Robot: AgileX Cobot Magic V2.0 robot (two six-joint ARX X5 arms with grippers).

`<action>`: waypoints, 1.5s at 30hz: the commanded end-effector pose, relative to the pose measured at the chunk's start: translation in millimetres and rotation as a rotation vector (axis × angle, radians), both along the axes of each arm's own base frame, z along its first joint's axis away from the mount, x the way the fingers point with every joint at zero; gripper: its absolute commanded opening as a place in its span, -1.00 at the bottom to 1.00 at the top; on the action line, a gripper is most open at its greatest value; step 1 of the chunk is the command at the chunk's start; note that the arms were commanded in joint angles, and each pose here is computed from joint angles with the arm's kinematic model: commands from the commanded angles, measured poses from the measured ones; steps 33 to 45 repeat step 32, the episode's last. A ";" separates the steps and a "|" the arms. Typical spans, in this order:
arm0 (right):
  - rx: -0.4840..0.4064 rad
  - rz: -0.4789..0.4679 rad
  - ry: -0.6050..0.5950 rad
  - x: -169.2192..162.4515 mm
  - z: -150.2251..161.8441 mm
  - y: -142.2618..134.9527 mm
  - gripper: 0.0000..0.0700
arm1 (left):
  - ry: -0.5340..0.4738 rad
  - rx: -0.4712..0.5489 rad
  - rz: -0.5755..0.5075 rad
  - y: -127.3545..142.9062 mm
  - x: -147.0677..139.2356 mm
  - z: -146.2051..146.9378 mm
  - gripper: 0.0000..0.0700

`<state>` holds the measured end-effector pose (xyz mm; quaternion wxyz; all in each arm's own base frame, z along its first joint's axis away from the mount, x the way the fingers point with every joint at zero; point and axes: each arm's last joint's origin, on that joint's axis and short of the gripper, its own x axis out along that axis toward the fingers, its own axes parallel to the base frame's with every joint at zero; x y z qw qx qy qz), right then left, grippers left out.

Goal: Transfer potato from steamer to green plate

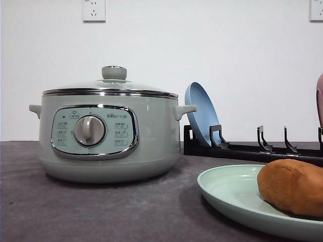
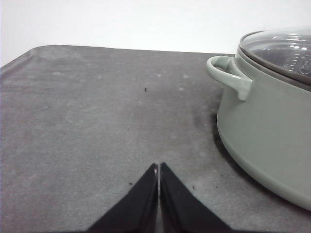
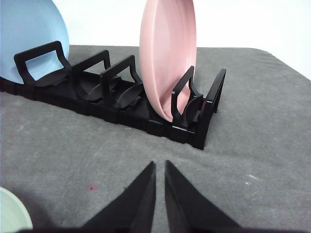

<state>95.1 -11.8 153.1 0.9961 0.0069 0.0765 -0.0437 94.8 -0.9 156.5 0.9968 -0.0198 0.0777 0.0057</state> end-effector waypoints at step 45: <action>-0.005 -0.001 -0.012 0.3 -0.2 -0.2 -0.94 | 0.026 0.001 0.000 0.1 0.8 -7.4 -1.00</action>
